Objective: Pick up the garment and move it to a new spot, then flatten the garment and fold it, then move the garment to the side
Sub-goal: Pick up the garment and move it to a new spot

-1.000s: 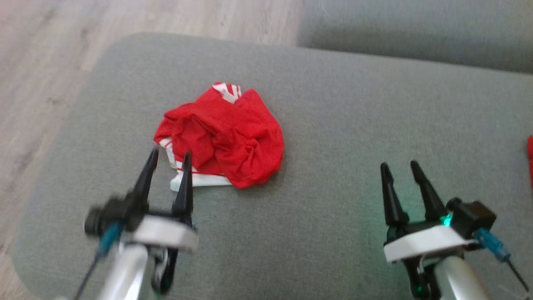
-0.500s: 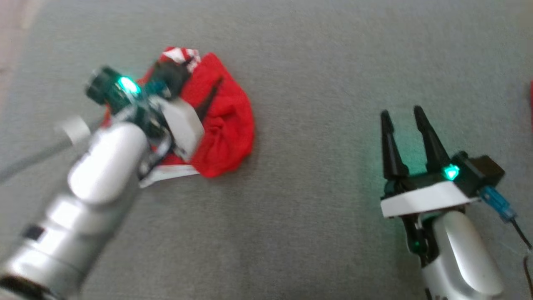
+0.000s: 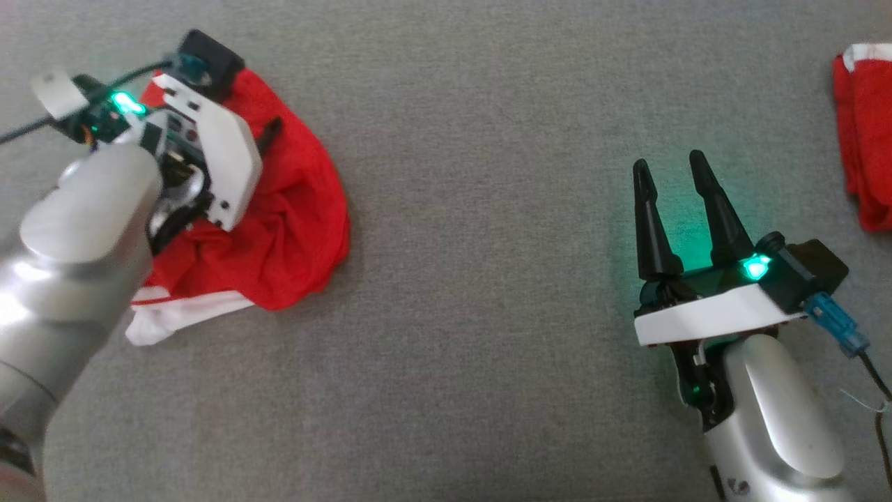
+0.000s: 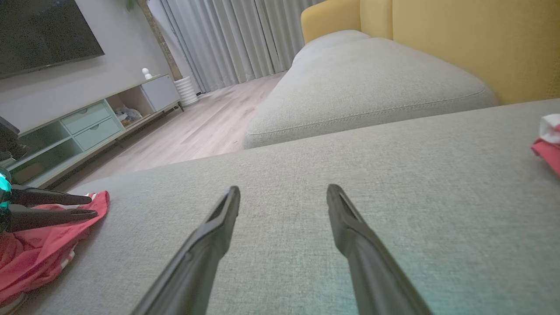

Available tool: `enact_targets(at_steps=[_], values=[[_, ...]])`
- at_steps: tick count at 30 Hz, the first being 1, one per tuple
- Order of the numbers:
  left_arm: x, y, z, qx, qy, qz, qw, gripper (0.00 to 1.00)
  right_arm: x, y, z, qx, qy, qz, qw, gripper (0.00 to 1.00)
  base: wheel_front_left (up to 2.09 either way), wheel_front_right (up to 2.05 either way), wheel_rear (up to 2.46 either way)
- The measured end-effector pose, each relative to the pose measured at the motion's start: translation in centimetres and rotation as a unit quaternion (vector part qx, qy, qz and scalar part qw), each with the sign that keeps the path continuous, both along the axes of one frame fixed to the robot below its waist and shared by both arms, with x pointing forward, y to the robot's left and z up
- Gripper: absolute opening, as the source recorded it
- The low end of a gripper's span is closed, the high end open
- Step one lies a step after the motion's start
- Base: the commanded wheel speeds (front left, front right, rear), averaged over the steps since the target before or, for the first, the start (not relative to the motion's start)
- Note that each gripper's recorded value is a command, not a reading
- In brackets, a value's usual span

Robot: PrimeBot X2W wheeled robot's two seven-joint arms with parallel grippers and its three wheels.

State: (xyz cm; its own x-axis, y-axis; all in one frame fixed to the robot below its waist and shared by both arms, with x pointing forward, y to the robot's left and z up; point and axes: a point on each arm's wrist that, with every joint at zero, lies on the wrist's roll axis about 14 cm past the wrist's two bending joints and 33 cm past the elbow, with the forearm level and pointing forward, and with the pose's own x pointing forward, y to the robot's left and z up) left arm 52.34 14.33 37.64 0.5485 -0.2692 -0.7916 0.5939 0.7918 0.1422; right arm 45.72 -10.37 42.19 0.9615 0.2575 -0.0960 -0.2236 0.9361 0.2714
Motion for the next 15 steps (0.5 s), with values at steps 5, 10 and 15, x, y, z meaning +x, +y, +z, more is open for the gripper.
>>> enact_targets(at_steps=[5,10,15], values=[[0.6,-0.2,-0.7,0.004,0.013,-0.002,1.000,1.00,0.0,-0.6,-0.4,-0.003,0.004,-0.008,1.000,1.00,0.00,0.00,0.00],[0.3,-0.9,-1.2,-0.023,0.036,0.005,0.999,0.34,-0.1,-1.0,-0.6,-0.005,0.007,-0.012,1.000,1.00,0.00,0.00,0.00],[0.3,-1.9,-0.3,-0.053,0.024,0.002,0.998,0.00,0.0,-1.1,-0.1,-0.004,0.001,-0.014,1.000,1.00,0.00,0.00,0.00]])
